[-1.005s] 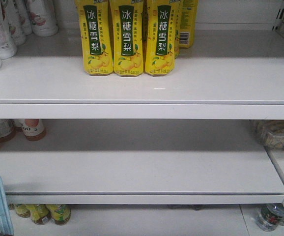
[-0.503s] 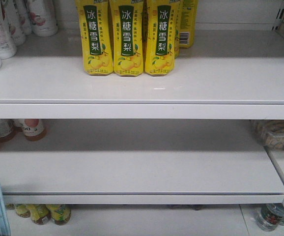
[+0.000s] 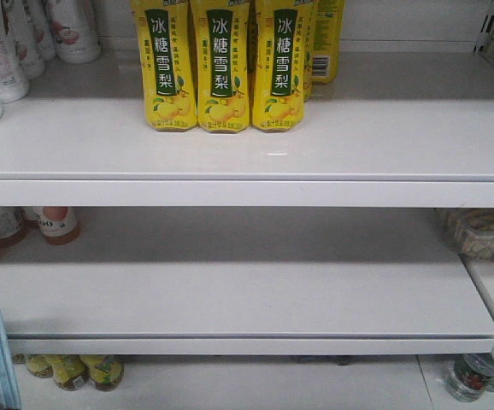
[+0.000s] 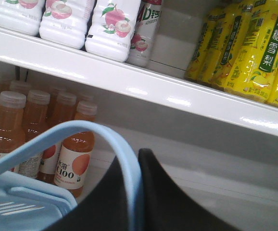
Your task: Place coke in basket with both arms
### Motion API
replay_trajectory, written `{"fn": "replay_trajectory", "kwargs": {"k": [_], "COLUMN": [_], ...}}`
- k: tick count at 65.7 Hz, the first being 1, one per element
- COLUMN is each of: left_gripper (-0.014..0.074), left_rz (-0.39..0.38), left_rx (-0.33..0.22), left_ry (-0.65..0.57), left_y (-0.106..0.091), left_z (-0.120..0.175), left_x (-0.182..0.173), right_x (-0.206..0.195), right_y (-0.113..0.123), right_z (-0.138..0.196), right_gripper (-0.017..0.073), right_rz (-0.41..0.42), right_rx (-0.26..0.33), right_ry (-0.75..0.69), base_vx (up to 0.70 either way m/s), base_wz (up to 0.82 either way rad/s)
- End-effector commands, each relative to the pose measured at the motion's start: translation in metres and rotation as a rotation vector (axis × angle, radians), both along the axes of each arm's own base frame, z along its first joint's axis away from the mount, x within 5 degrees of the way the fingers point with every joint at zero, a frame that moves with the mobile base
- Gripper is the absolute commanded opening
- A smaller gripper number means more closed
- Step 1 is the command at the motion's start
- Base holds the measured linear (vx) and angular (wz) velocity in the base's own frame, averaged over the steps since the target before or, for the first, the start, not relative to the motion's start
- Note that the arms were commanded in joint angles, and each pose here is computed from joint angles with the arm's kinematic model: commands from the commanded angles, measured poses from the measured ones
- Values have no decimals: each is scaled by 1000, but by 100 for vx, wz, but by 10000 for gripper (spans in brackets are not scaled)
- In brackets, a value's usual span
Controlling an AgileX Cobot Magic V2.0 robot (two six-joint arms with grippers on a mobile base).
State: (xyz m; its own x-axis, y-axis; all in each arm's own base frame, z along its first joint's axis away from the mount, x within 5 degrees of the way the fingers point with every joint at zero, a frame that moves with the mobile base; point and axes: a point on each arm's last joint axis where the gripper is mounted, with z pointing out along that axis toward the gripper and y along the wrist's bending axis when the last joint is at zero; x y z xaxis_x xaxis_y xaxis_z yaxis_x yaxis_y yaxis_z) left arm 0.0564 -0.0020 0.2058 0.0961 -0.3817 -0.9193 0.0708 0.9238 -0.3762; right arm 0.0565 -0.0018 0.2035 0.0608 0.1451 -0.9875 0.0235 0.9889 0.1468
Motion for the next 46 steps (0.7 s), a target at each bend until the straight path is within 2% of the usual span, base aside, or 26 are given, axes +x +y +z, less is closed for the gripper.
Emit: {"fn": "replay_trajectory", "kwargs": {"k": [1, 46], "left_gripper": [-6, -6], "left_rz": [-22, -22], "left_rx": [34, 34], "left_ry": [-193, -193], "left_y": [-3, -3], "left_z": [24, 24], "left_x": [-6, -6], "right_x": [-1, -1], "right_y": [-1, -1], "right_z": [5, 5], "right_gripper": [-4, -4], "right_rz": [-9, -9], "right_rx": [-6, -6], "right_ry": [-85, -83], "base_vx": [0, 0], "base_wz": [0, 0]}}
